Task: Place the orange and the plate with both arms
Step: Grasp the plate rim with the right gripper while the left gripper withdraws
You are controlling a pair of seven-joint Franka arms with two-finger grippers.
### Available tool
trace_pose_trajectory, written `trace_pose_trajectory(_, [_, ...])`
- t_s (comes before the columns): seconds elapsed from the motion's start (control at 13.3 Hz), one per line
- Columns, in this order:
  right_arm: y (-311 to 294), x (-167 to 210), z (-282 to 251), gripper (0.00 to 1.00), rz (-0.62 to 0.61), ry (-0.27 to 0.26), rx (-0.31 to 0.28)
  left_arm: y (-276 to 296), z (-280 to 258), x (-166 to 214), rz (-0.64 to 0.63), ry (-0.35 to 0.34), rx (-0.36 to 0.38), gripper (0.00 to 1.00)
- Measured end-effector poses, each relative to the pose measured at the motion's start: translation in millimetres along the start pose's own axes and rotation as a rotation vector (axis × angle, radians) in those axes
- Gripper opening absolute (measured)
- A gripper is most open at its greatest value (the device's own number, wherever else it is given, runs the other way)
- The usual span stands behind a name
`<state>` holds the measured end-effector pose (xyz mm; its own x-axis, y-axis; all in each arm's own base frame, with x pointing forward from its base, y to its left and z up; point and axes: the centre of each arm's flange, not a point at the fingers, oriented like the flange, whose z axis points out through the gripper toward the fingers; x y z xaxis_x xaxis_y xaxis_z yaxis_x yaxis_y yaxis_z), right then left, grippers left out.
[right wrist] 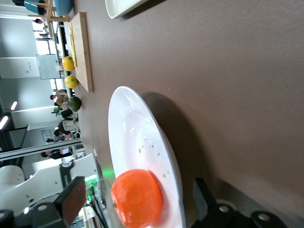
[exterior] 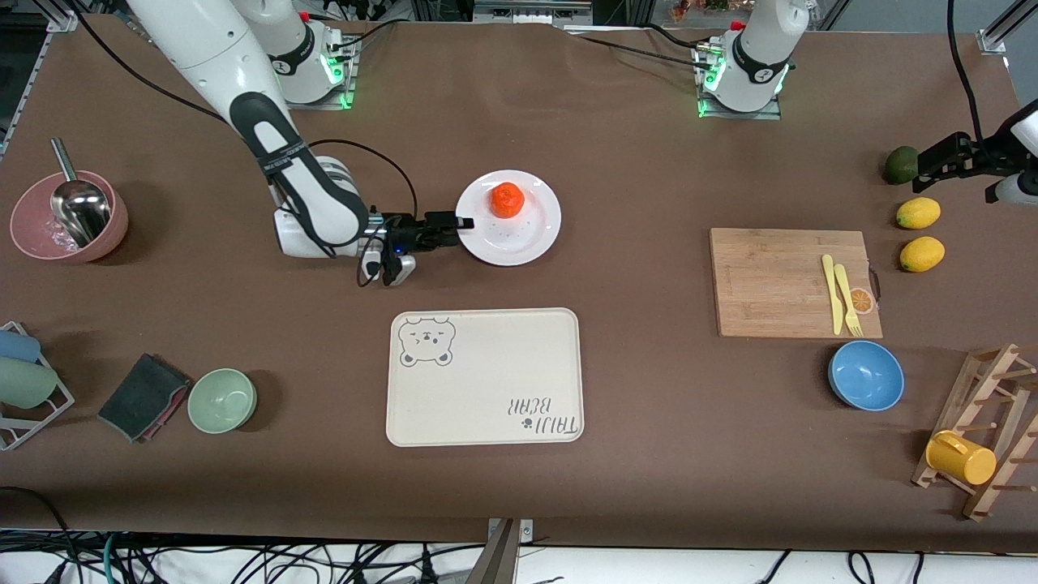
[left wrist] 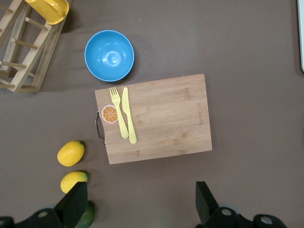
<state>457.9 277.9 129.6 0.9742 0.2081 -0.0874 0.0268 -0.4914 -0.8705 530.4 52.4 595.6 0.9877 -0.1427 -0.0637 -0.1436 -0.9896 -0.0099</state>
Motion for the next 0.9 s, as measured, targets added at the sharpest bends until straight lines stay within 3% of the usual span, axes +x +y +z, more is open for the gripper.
trace_pose_trajectory(0.38, [-6,-5,21,0.94,-0.063,0.003,-0.085,-3,2,34,-0.008,0.005,0.024,1.00])
trace_pose_trajectory(0.9, [-6,-7,27,0.13,-0.135,0.003,-0.118,-22,2,36,-0.042,-0.007,0.019,1.00])
